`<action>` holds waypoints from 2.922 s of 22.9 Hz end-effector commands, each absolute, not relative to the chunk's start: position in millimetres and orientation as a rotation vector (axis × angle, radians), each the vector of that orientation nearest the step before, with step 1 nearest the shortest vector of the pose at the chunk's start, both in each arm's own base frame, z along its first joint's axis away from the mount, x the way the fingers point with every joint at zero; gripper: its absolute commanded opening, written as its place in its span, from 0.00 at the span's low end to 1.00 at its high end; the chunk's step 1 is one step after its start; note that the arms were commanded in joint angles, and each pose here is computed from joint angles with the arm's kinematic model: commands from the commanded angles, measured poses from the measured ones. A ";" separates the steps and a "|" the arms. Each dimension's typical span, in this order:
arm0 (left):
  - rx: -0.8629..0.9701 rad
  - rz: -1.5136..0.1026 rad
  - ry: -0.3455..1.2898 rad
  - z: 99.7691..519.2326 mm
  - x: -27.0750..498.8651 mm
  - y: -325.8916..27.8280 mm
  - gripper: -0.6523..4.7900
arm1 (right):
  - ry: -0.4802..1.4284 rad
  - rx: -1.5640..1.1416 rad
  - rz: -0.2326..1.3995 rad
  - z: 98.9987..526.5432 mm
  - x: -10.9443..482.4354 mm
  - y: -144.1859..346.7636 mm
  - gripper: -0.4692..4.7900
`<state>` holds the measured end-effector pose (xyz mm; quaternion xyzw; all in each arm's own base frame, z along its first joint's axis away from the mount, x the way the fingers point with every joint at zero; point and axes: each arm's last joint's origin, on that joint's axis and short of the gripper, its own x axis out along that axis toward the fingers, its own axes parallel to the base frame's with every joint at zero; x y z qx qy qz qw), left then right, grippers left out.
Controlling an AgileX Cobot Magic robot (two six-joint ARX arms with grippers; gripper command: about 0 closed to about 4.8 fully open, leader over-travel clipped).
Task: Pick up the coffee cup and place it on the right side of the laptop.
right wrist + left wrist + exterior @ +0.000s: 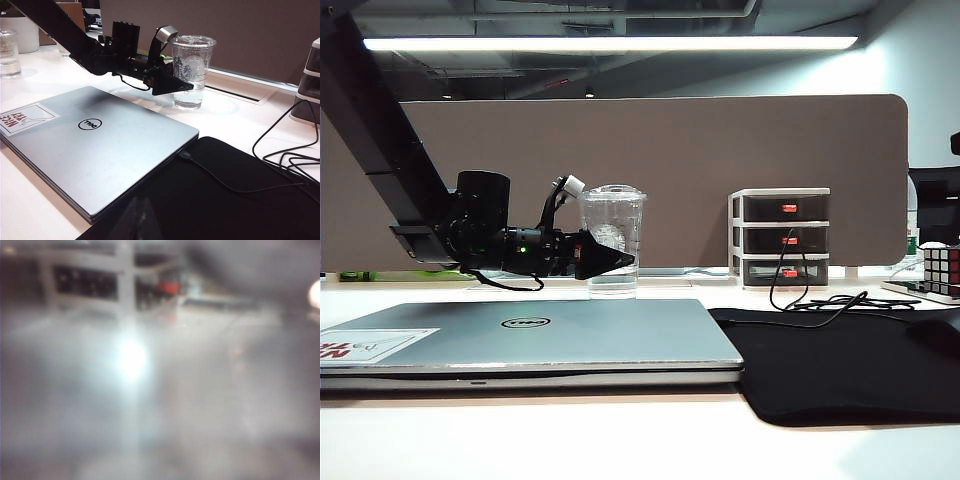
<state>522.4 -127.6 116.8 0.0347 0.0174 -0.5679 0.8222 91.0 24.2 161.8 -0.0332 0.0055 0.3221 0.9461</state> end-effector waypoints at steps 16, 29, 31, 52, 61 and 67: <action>0.126 -1.180 -0.093 129.9 523.6 -129.3 0.92 | 0.005 -0.072 0.657 161.1 91.2 24.3 0.09; 0.113 -1.239 -0.127 137.9 521.6 -129.9 0.63 | 0.045 -0.063 0.659 157.3 90.9 24.3 0.09; 0.117 -1.271 -0.137 141.7 520.4 -130.3 0.63 | 0.040 -0.064 0.659 157.7 91.0 24.3 0.09; 0.041 -1.619 -0.134 204.0 484.3 -195.0 0.63 | 0.010 -0.071 0.659 160.5 91.1 24.3 0.09; -0.005 -1.785 -0.062 200.9 464.8 -231.4 0.63 | 0.010 -0.071 0.659 160.5 91.1 24.3 0.09; 0.003 -1.859 -0.061 200.7 455.3 -247.1 0.63 | 0.010 -0.071 0.659 160.5 91.1 24.3 0.09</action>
